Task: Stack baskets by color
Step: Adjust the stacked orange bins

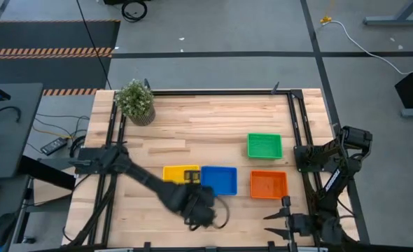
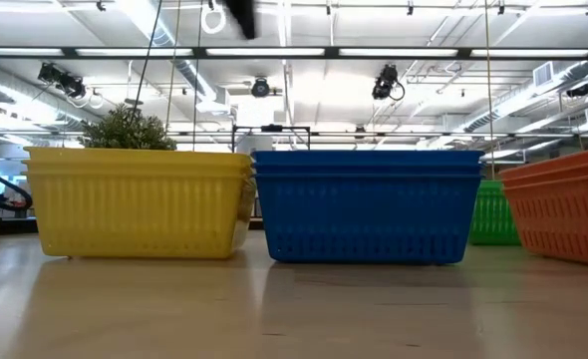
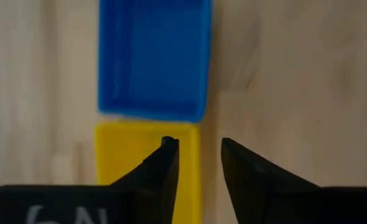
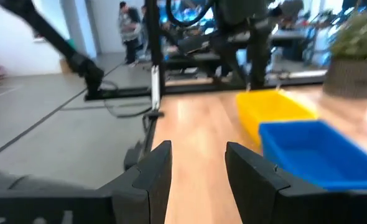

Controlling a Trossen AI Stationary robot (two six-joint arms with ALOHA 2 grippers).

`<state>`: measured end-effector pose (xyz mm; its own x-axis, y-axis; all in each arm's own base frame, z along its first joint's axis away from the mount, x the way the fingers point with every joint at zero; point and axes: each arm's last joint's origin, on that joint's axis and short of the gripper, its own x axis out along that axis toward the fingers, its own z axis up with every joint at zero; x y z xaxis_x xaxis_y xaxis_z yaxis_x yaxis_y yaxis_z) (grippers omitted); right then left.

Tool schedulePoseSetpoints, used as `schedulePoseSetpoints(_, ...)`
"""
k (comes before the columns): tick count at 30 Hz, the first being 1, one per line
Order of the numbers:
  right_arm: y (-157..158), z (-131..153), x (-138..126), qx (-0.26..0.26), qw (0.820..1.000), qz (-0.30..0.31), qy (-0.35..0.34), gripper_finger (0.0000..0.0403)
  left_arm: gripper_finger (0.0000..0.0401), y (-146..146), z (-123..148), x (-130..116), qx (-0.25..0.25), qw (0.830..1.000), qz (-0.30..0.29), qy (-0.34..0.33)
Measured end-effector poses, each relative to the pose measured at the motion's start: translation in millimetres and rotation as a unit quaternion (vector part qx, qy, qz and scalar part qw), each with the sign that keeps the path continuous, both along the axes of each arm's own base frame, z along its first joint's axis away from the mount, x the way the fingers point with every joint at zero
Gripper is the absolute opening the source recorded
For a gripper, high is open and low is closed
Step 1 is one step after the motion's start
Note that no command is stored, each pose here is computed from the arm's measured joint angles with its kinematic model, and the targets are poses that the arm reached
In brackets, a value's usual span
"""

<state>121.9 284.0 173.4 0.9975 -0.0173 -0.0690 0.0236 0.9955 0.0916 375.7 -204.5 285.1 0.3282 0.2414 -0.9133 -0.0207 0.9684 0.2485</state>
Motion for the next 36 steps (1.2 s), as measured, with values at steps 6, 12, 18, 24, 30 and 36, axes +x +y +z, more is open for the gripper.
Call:
schedulePoseSetpoints(6,-0.4,-11.0,9.1,0.043,0.993,0.09,0.06,0.0154,0.0107,-37.0,-25.0,-47.7,0.057,0.998,0.03,0.012)
schedulePoseSetpoints(12,-12.8,-29.0,25.3,0.109,0.96,0.147,0.212,0.0137,0.0083,-50.0,-31.9,-98.1,0.009,0.997,0.075,-0.024)
schedulePoseSetpoints(18,-25.9,-26.2,34.4,0.105,0.912,0.079,0.388,0.0096,0.006,-44.8,-56.1,-130.8,-0.039,0.993,0.097,-0.062)
schedulePoseSetpoints(24,-25.2,1.7,48.7,0.061,0.883,0.062,0.461,0.0062,0.0071,-27.7,-77.5,-122.5,-0.027,0.996,0.06,-0.053)
schedulePoseSetpoints(30,-31.8,26.9,66.5,0.033,0.857,0.064,0.51,0.0065,0.0149,-4.8,-75.6,-92.1,-0.026,0.997,0.026,-0.062)
schedulePoseSetpoints(36,-45.0,35.5,76.3,0.018,0.841,0.034,0.54,0.0113,0.0219,20.3,-76.6,-73.7,-0.016,0.998,0.03,-0.051)
